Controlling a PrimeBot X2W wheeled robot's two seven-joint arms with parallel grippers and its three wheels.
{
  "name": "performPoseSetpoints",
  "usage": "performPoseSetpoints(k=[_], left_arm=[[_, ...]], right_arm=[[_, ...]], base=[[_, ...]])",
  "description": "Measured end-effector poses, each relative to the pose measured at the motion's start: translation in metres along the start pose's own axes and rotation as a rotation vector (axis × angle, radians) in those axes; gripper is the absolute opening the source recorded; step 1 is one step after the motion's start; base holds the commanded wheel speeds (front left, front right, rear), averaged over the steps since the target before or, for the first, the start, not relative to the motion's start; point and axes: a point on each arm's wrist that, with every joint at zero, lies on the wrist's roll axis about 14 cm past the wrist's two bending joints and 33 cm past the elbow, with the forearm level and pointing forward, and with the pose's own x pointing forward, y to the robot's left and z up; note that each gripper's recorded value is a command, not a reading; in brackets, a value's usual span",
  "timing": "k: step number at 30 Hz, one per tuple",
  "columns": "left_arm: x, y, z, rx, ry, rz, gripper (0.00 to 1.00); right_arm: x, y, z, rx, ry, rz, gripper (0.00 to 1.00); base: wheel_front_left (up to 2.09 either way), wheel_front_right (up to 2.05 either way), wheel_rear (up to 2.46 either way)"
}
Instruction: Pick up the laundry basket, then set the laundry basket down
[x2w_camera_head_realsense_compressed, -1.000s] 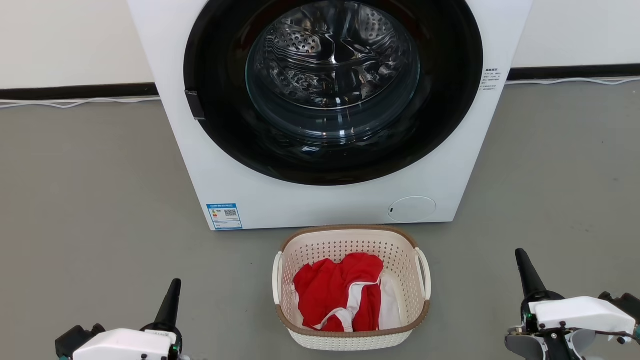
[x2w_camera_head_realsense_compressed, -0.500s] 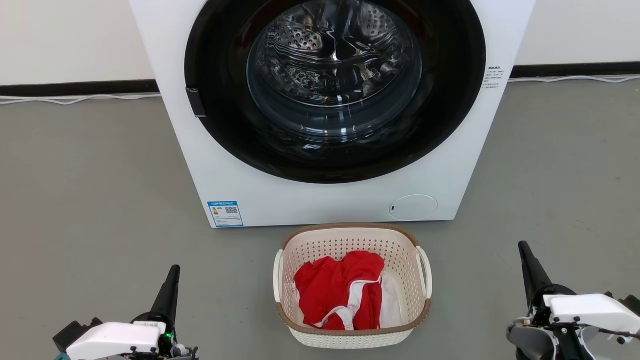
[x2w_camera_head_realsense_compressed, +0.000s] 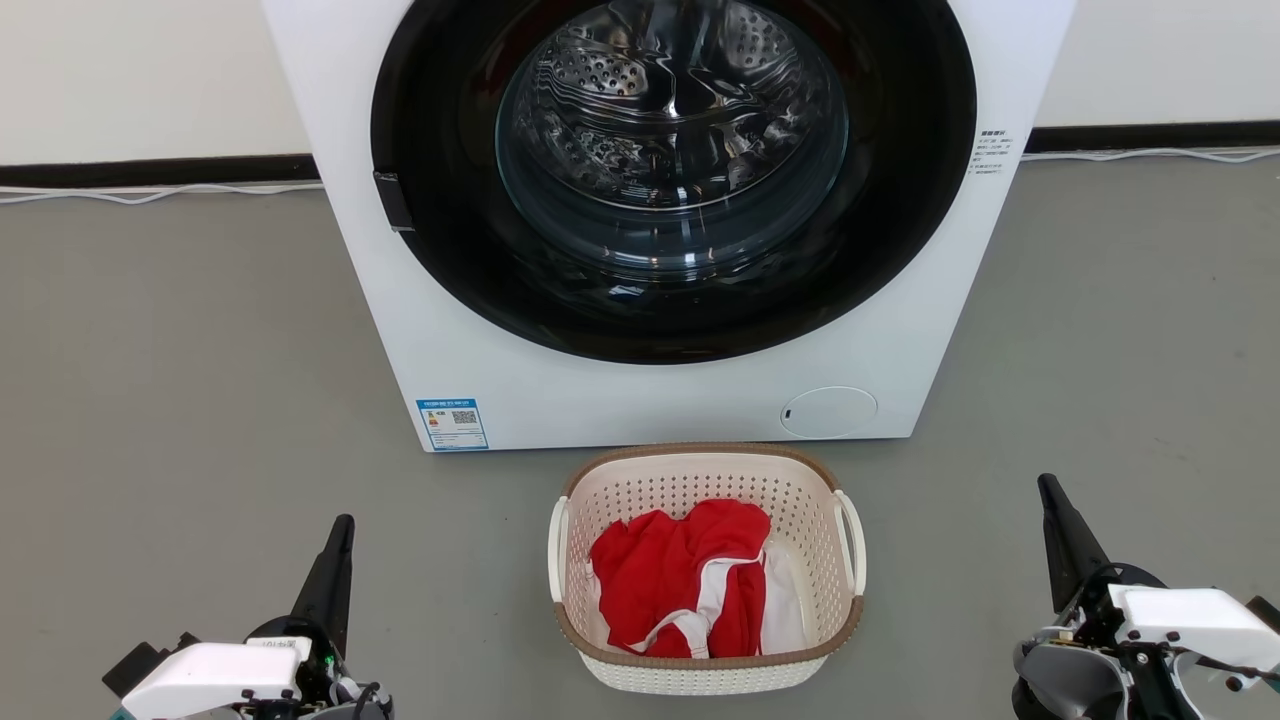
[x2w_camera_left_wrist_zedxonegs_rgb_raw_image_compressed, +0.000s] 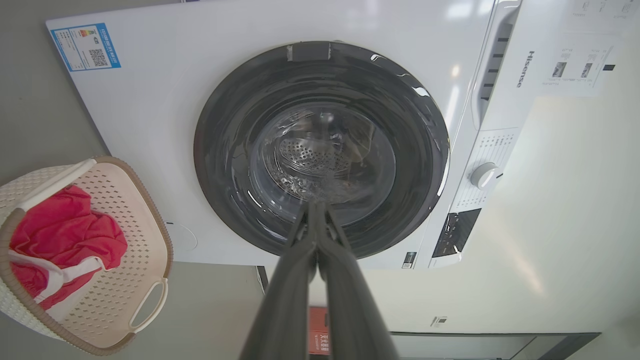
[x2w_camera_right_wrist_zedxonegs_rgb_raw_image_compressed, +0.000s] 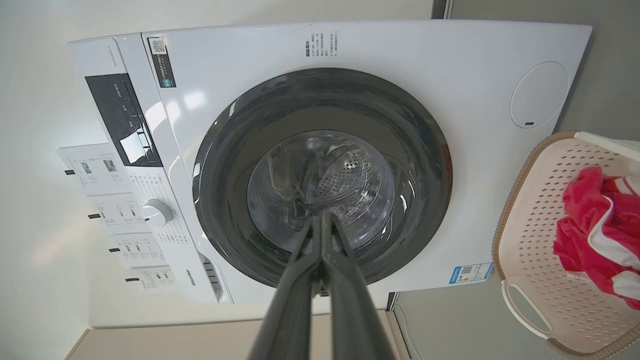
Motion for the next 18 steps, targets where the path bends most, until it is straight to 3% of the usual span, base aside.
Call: performPoseSetpoints(k=[18], left_arm=[[0.0001,-0.0002,0.0001,0.000,0.000,-0.001,0.00]], right_arm=[[0.0000,0.0000,0.0001,0.000,0.000,0.000,0.00]], base=[[0.00,0.00,0.00]])
